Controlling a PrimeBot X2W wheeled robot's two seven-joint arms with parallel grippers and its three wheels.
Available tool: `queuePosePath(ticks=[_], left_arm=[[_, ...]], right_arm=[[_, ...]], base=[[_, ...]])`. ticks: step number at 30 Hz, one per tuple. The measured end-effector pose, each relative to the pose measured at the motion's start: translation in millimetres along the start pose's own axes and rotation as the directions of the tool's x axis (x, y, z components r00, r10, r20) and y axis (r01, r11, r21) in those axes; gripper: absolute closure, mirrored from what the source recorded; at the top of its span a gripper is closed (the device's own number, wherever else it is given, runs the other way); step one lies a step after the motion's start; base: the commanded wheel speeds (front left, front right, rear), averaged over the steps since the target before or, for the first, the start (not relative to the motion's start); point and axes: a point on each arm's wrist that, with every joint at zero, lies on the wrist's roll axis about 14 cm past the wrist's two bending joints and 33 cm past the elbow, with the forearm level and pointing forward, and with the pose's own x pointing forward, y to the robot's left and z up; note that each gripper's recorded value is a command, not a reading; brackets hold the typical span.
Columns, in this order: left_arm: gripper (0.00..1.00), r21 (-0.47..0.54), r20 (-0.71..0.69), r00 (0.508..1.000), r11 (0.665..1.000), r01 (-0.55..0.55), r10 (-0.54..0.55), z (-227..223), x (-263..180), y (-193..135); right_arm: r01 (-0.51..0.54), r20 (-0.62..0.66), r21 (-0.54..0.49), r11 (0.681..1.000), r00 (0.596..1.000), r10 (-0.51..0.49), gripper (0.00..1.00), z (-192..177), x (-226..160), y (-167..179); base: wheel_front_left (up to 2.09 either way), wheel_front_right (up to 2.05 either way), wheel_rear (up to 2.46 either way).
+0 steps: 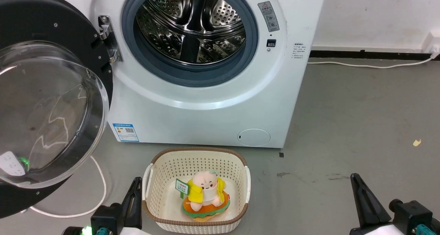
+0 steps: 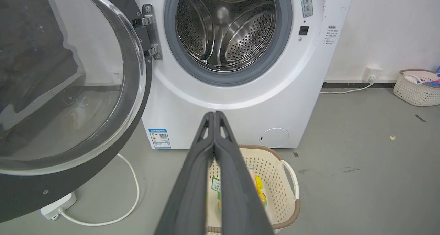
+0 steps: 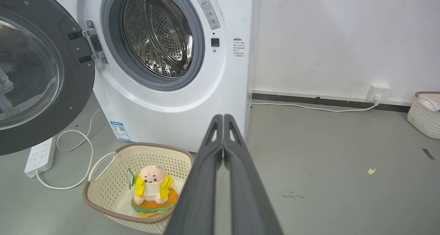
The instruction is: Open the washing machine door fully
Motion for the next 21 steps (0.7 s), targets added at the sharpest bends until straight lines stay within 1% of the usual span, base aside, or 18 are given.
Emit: queuePosePath(ticks=[21], left_arm=[[1.00,0.008,-0.012,1.000,1.000,0.000,0.000,2.6,7.1,-1.2]], right_arm=[[-0.012,-0.018,-0.017,1.000,1.000,0.011,1.00,0.7,5.8,3.3]], base=[[0.00,0.00,0.00]])
